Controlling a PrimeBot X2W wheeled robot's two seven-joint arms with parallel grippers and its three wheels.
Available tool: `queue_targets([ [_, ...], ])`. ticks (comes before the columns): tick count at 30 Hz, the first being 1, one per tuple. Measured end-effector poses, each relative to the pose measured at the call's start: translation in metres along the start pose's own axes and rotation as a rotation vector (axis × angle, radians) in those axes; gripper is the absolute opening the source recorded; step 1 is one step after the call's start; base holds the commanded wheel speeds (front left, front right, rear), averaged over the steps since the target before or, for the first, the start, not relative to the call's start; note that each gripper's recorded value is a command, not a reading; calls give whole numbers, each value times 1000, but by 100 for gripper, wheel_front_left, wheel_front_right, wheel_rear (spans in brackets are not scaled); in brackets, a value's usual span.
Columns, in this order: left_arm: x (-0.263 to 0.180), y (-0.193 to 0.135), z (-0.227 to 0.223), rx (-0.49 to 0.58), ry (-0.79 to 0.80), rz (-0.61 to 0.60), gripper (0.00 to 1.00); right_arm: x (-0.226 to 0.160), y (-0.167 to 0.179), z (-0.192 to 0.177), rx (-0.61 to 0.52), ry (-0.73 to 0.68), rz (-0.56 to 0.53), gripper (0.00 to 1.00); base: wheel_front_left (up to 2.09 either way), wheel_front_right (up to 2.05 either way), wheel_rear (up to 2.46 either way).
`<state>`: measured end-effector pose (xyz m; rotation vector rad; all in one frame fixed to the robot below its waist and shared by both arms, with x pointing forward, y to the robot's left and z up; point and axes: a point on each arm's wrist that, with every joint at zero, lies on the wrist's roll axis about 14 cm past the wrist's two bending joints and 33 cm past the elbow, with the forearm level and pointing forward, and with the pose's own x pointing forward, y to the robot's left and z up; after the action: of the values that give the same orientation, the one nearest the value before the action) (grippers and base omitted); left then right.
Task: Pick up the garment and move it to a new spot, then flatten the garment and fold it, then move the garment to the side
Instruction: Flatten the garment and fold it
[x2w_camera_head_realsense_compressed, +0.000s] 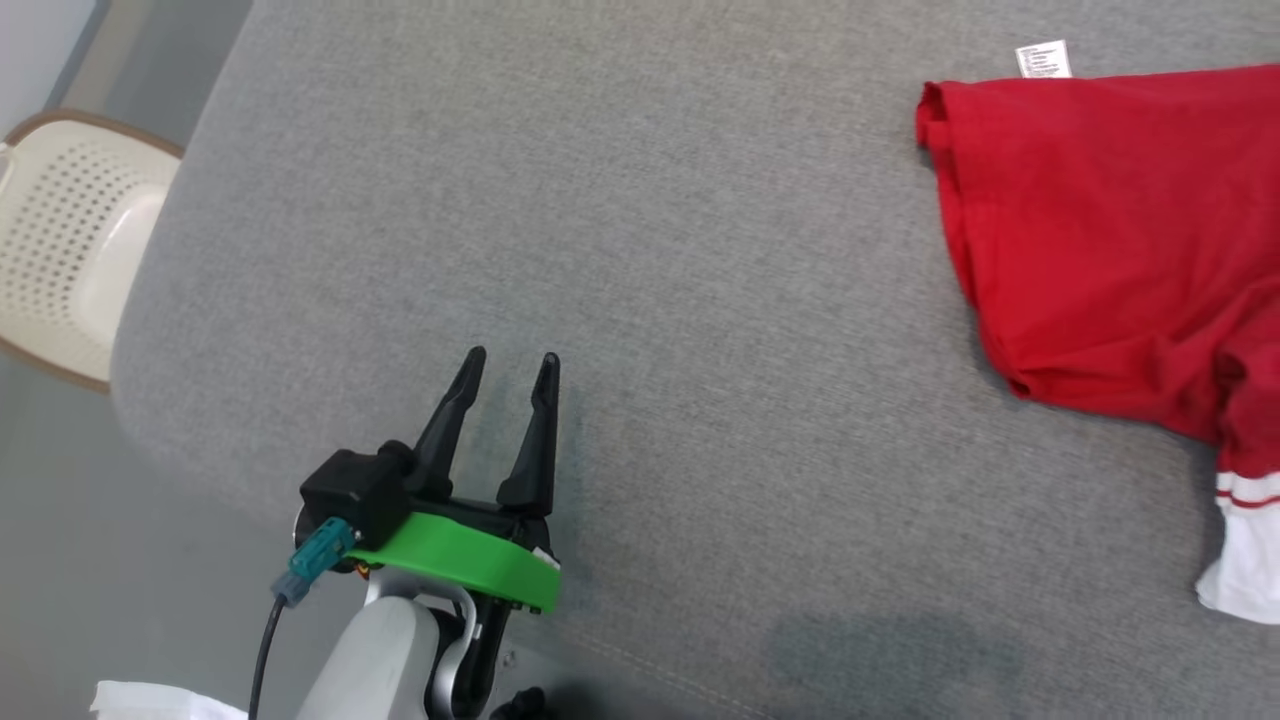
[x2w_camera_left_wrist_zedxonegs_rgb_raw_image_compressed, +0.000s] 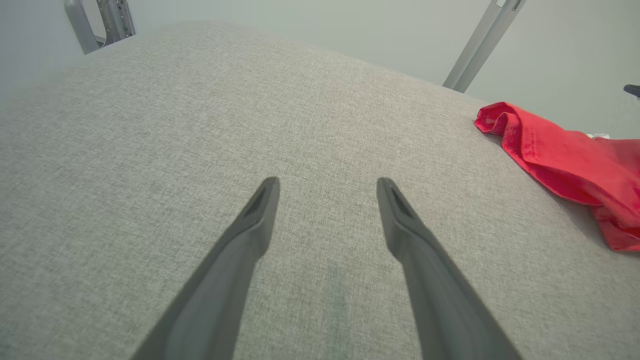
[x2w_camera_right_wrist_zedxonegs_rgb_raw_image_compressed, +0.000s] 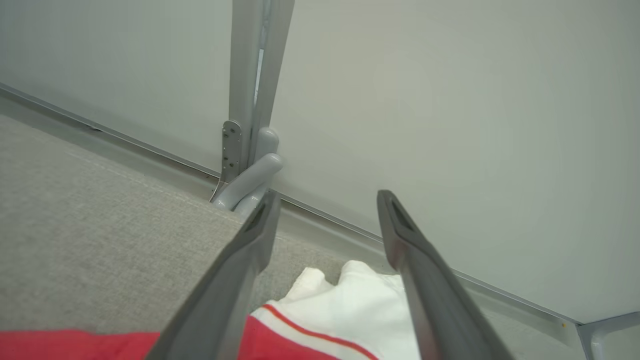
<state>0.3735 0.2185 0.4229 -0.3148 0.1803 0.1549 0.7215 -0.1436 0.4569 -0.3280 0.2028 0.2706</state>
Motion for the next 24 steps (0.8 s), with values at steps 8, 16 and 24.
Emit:
queue_targets([
  [8,7,-20,1,21,-12,-78,100,-44,67,14,124,-116,115,100,0,0,0],
  [16,-1,-55,-4,20,-6,-194,100,-145,83,-13,289,-170,80,100,0,0,0],
  [24,-10,-105,-20,0,37,-351,100,-246,65,-49,379,-158,-80,100,0,0,0],
])
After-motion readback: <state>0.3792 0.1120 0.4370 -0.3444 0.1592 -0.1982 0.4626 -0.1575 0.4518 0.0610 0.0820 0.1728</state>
